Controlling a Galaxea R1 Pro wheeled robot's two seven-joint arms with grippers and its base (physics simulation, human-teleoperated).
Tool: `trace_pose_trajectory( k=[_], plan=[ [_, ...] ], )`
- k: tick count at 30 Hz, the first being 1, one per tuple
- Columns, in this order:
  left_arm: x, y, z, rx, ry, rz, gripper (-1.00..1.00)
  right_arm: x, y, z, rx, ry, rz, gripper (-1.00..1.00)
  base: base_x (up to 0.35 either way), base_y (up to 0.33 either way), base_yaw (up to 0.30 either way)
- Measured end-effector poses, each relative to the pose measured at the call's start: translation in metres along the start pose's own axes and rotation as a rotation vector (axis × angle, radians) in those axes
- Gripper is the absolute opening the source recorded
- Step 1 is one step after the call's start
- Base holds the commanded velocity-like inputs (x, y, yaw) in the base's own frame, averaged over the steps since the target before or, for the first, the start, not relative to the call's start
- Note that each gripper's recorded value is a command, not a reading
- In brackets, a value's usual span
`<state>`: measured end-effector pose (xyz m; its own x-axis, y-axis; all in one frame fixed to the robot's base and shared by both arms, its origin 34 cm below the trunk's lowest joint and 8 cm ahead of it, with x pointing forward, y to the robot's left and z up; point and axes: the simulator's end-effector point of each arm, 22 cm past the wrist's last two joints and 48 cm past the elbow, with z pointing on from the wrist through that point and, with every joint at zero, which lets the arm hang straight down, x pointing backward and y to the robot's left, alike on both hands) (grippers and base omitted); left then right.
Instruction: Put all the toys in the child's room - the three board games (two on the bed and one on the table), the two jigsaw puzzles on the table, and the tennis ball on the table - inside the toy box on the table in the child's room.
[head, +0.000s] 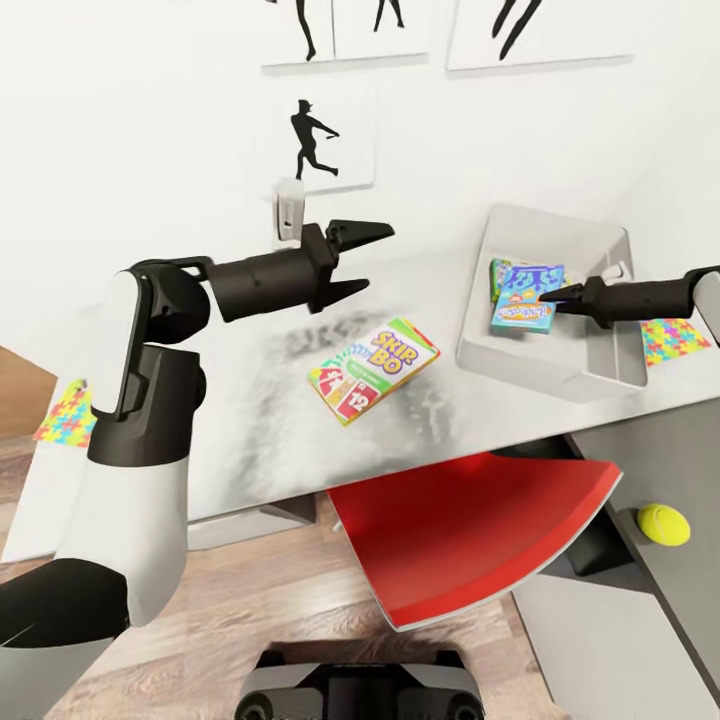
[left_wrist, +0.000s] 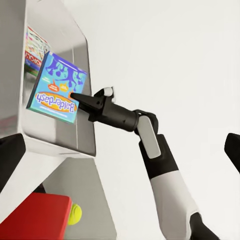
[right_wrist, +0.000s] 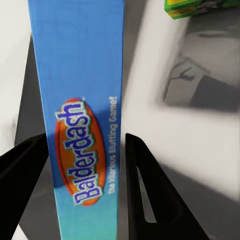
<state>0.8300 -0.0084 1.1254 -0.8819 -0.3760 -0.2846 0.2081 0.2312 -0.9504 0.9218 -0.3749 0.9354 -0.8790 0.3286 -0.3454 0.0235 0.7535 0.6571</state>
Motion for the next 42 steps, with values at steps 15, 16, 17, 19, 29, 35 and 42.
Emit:
trace_pose_trajectory(
  k=[15, 16, 17, 19, 29, 35, 42],
  plan=[
    [0.01, 0.013, 0.01, -0.019, 0.037, -0.019, 1.0, 0.0, -0.007, 0.01, 0.003, 0.007, 0.003, -1.0, 0.0, 0.0, 0.0],
    [0.01, 0.014, 0.01, -0.02, 0.038, -0.021, 1.0, 0.0, -0.007, 0.011, 0.003, 0.007, 0.002, -1.0, 0.0, 0.0, 0.0],
    [0.01, 0.015, 0.01, -0.02, 0.039, -0.022, 1.0, -0.001, -0.007, 0.011, 0.002, 0.006, 0.002, -1.0, 0.0, 0.0, 0.0],
    [0.011, 0.017, 0.011, -0.022, 0.04, -0.025, 1.0, -0.003, -0.006, 0.011, 0.001, 0.003, -0.001, -1.0, 0.0, 0.0, 0.0],
    [0.013, 0.028, 0.014, -0.027, 0.046, -0.039, 1.0, -0.004, -0.011, 0.017, 0.004, 0.006, 0.0, -1.0, 0.0, 0.0, 0.0],
    [0.014, 0.035, 0.015, -0.03, 0.048, -0.047, 1.0, -0.002, -0.015, 0.021, 0.006, 0.011, 0.004, -1.0, 0.0, 0.0, 0.0],
    [0.015, 0.043, 0.016, -0.034, 0.051, -0.058, 1.0, -0.001, -0.019, 0.025, 0.008, 0.015, 0.003, -1.0, 0.0, 0.0, 0.0]
  ],
)
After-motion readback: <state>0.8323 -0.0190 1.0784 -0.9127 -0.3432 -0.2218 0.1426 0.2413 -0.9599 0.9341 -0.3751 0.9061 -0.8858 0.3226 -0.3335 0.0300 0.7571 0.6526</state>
